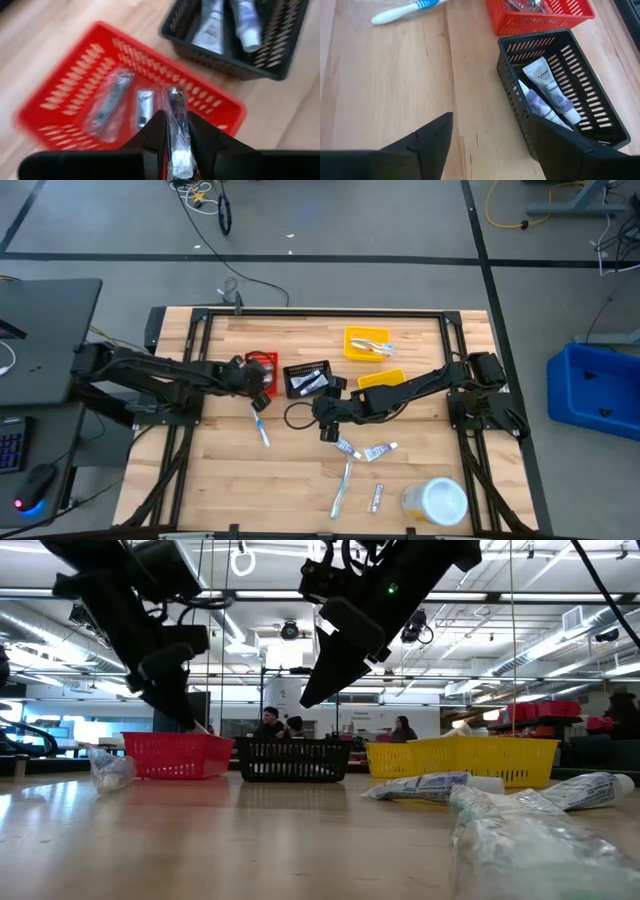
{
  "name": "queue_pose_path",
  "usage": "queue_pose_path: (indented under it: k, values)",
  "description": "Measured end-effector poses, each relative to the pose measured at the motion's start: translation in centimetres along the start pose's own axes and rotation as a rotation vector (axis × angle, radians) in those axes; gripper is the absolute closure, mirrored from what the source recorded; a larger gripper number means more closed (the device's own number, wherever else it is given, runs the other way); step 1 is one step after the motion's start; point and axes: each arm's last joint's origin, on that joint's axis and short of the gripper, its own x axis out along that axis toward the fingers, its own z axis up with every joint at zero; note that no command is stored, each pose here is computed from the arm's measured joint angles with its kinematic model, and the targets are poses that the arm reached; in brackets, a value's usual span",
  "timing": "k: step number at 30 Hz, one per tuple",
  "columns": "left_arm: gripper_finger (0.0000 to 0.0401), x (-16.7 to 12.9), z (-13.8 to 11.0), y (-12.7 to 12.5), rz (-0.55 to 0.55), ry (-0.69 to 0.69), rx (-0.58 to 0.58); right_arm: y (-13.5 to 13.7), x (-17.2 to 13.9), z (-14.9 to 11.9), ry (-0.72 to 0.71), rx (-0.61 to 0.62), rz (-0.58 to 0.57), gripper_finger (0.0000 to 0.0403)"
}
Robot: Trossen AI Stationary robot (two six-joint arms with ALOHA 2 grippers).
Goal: Pick & Place Travel size toiletries
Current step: Put the silver nail cutter into the red bin, then put the white toothpaste into the black bin
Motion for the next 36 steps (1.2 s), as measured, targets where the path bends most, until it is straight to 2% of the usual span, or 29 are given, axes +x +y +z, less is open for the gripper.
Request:
queue_pose_path:
  k: [3, 12, 20, 25, 31, 36]
  values:
    - [0.0329, 0.9, 0.0, 0.1, -0.042, -0.002, 0.011, 0.0, 0.0, 0.0, -0.001, 0.001, 0.010, 0.0144]
    - [0.0321, 2.6, -0.1, 0.8, -0.040, 0.064, 0.064, 0.1, 0.0, 0.0, 0.002, 0.000, 0.032, 0.0159]
    - [0.0265, 2.7, 0.1, 0.9, -0.036, 0.054, 0.101, 0.1, 0.0, 0.0, 0.004, 0.000, 0.039, 0.0152]
    - [0.0238, 2.7, 0.3, 0.9, -0.031, 0.047, 0.106, 0.4, 0.0, 0.0, 0.015, 0.018, 0.128, 0.0142]
    - [0.0236, 2.2, 1.4, 0.6, -0.041, 0.013, 0.121, 0.4, 0.0, -0.1, 0.028, 0.065, 0.136, 0.0140]
    - [0.0244, 1.6, 2.8, 0.2, -0.056, -0.028, 0.135, 0.3, 0.0, -0.5, 0.065, 0.102, 0.130, 0.0154]
